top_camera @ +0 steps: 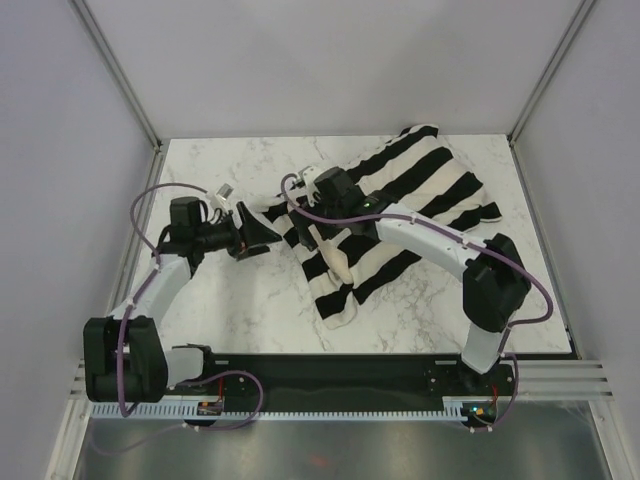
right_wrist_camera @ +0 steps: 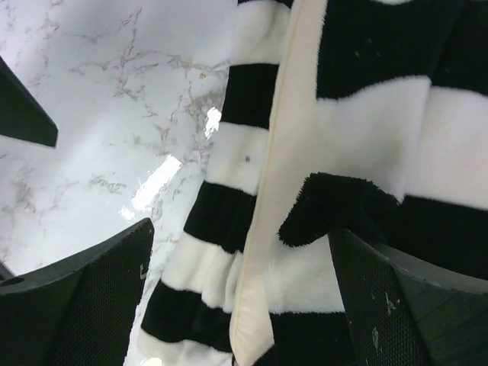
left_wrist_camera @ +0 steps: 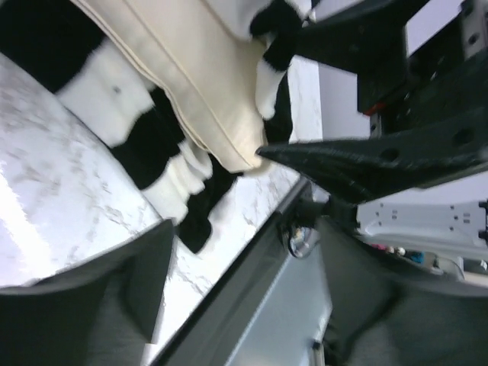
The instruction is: Put the pillow into the pillowcase
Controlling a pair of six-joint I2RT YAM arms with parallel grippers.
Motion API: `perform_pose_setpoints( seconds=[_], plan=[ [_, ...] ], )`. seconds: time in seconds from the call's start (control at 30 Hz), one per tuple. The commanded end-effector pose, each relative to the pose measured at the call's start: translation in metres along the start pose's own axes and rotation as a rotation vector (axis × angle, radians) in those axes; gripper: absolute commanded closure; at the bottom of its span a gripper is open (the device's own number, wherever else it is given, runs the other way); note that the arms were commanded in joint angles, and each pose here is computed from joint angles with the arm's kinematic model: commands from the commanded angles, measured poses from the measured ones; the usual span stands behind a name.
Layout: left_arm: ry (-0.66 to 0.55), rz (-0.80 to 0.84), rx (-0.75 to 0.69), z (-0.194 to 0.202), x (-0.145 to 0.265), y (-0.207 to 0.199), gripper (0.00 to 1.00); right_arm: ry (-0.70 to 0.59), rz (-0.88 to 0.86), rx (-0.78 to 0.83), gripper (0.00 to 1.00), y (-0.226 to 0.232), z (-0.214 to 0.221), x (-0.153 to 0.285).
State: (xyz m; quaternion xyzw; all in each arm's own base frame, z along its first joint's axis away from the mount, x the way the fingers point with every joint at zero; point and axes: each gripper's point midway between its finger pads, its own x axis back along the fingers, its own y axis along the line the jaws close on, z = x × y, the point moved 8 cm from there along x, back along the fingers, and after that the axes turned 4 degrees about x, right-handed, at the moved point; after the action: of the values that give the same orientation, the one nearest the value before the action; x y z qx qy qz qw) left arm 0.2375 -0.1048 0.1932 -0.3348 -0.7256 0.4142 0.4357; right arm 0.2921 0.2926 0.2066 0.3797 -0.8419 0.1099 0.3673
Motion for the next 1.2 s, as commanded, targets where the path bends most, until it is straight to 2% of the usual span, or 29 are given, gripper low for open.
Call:
perform_pose_setpoints(
  seconds=[0.0, 0.03, 0.1, 0.23, 0.3, 0.33, 0.37, 0.4, 0.53, 0.6, 0.63, 0.73, 0.83, 0.87, 0.9, 0.93, 1.03, 1.1, 1.17],
  plan=[
    [-0.171, -0.041, -0.109, -0.025, 0.030, -0.011, 0.08, 0.064, 0.162, 0.104, 0.02, -0.001, 0.002, -0.023],
    [-0.209, -0.062, -0.119, -0.031, 0.035, -0.011, 0.01, 0.075, 0.178, 0.127, 0.02, 0.004, 0.001, -0.028],
    [-0.290, -0.127, -0.123, -0.045, 0.049, -0.009, 0.00, 0.156, 0.212, 0.187, 0.02, 0.003, 0.018, -0.049],
    [-0.346, -0.237, -0.130, -0.056, 0.059, -0.007, 0.00, 0.251, 0.319, 0.217, 0.03, -0.014, 0.043, -0.081],
    [-0.376, -0.285, -0.115, -0.056, 0.061, -0.003, 0.00, 0.267, 0.335, 0.196, 0.16, -0.021, 0.052, -0.092],
    [-0.383, -0.297, -0.119, -0.055, 0.061, -0.001, 0.00, 0.269, 0.332, 0.183, 0.26, -0.026, 0.053, -0.095],
    [-0.391, -0.309, -0.122, -0.054, 0.062, 0.000, 0.00, 0.266, 0.304, 0.168, 0.70, -0.027, 0.053, -0.099],
    [-0.400, -0.335, -0.119, -0.053, 0.062, 0.004, 0.01, 0.263, 0.308, 0.154, 0.98, -0.031, 0.052, -0.099],
    [-0.395, -0.382, -0.178, -0.048, 0.051, 0.006, 0.05, 0.149, 0.173, 0.091, 1.00, -0.033, 0.011, -0.077],
    [-0.387, -0.416, -0.223, -0.045, 0.040, 0.004, 0.07, 0.038, 0.000, 0.071, 1.00, -0.020, -0.018, -0.049],
    [-0.369, -0.420, -0.242, -0.041, 0.032, 0.001, 0.07, -0.047, -0.021, 0.016, 1.00, -0.019, -0.039, -0.027],
    [-0.345, -0.424, -0.245, -0.033, 0.011, -0.001, 0.07, -0.183, -0.117, -0.072, 1.00, -0.026, -0.066, 0.009],
    [-0.311, -0.414, -0.234, -0.025, -0.007, -0.007, 0.09, -0.255, -0.200, -0.193, 1.00, -0.044, -0.074, 0.032],
    [-0.294, -0.400, -0.227, -0.020, -0.013, -0.009, 0.14, -0.313, -0.234, -0.252, 1.00, -0.047, -0.081, 0.038],
    [-0.293, -0.383, -0.223, -0.020, -0.017, -0.012, 0.16, -0.310, -0.246, -0.302, 1.00, -0.056, -0.070, 0.036],
    [-0.287, -0.380, -0.199, -0.018, -0.023, -0.012, 0.19, -0.394, -0.281, -0.296, 1.00, -0.055, -0.080, 0.048],
    [-0.277, -0.362, -0.189, -0.019, -0.041, -0.017, 0.29, -0.424, -0.375, -0.429, 1.00, -0.049, -0.075, 0.052],
    [-0.283, -0.346, -0.203, -0.022, -0.051, -0.025, 0.30, -0.416, -0.430, -0.537, 1.00, -0.043, -0.073, 0.050],
    [-0.271, -0.337, -0.214, -0.022, -0.061, -0.030, 0.31, -0.441, -0.464, -0.580, 1.00, -0.041, -0.075, 0.046]
  ],
)
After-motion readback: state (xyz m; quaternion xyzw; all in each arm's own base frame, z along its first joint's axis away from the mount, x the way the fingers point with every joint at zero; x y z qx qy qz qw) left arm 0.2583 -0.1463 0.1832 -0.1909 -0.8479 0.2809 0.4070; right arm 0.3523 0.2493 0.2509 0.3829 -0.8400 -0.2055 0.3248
